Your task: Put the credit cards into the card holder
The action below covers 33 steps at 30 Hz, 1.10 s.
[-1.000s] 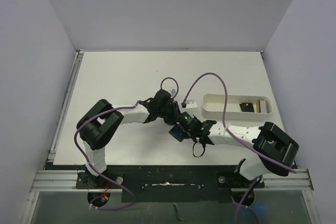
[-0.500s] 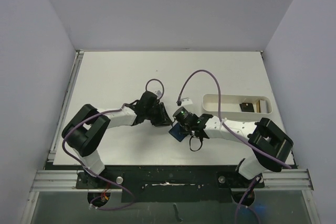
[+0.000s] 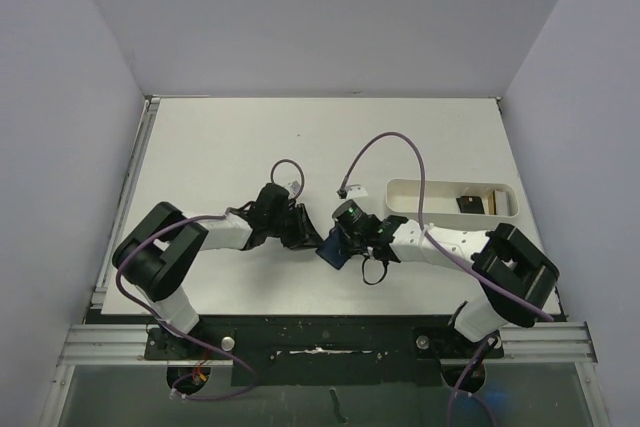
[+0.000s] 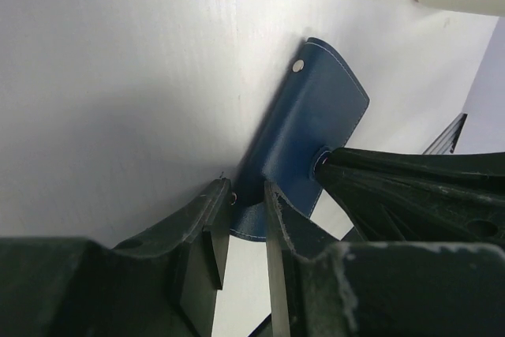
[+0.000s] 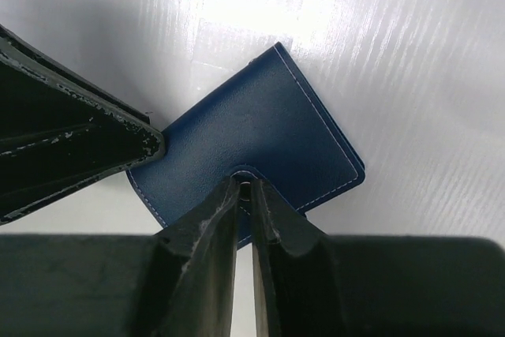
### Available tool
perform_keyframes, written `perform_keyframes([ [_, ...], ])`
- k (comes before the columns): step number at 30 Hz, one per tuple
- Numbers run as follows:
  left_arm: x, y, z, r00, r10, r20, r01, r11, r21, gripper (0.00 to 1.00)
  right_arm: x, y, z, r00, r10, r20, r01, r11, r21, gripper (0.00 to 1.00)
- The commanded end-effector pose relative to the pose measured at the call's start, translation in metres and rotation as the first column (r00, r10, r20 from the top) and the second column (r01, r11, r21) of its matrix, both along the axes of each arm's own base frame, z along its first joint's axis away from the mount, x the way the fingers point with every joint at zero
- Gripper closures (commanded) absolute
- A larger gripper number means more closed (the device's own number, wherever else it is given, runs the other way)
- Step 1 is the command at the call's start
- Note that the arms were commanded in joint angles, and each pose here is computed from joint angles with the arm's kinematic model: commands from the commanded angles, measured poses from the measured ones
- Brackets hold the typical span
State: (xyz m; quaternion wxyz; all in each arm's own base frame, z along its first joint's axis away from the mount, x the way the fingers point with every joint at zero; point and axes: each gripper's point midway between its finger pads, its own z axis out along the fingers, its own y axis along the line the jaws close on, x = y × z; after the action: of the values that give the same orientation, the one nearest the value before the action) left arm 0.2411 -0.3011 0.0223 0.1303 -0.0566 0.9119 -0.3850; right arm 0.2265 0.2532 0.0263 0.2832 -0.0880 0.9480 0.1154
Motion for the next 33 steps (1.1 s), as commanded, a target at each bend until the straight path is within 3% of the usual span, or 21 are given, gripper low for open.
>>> perform_keyframes([
  [1, -0.009, -0.01, 0.01, 0.999, -0.044, 0.009, 0.044, 0.996, -0.075, 0.77, -0.035, -0.031, -0.015, 0.988, 0.01, -0.152, -0.03, 0.991, -0.134, 0.84],
  [6, -0.021, -0.015, 0.013, 0.998, -0.06, -0.016, 0.058, 0.991, -0.125, 0.78, -0.005, -0.017, 0.035, 0.999, -0.029, -0.018, 0.029, 0.999, 0.033, 0.73],
  [13, -0.037, -0.033, 0.025, 0.993, -0.113, -0.029, 0.105, 0.975, -0.198, 0.78, 0.0, -0.024, 0.069, 0.992, -0.111, 0.055, 0.099, 0.978, 0.186, 0.71],
  [21, -0.041, -0.049, 0.039, 0.99, -0.137, -0.019, 0.126, 0.95, -0.285, 0.78, -0.008, -0.021, 0.06, 0.995, -0.096, 0.024, 0.089, 0.974, 0.207, 0.69],
  [31, -0.022, -0.033, 0.032, 0.998, -0.055, 0.021, 0.057, 0.982, -0.182, 0.78, -0.009, -0.008, 0.034, 0.998, -0.06, -0.013, 0.061, 0.98, 0.191, 0.69],
  [33, -0.016, -0.027, 0.037, 0.998, -0.031, 0.06, 0.039, 0.989, -0.144, 0.73, -0.009, -0.007, 0.03, 0.998, -0.057, -0.021, 0.06, 0.98, 0.188, 0.69],
])
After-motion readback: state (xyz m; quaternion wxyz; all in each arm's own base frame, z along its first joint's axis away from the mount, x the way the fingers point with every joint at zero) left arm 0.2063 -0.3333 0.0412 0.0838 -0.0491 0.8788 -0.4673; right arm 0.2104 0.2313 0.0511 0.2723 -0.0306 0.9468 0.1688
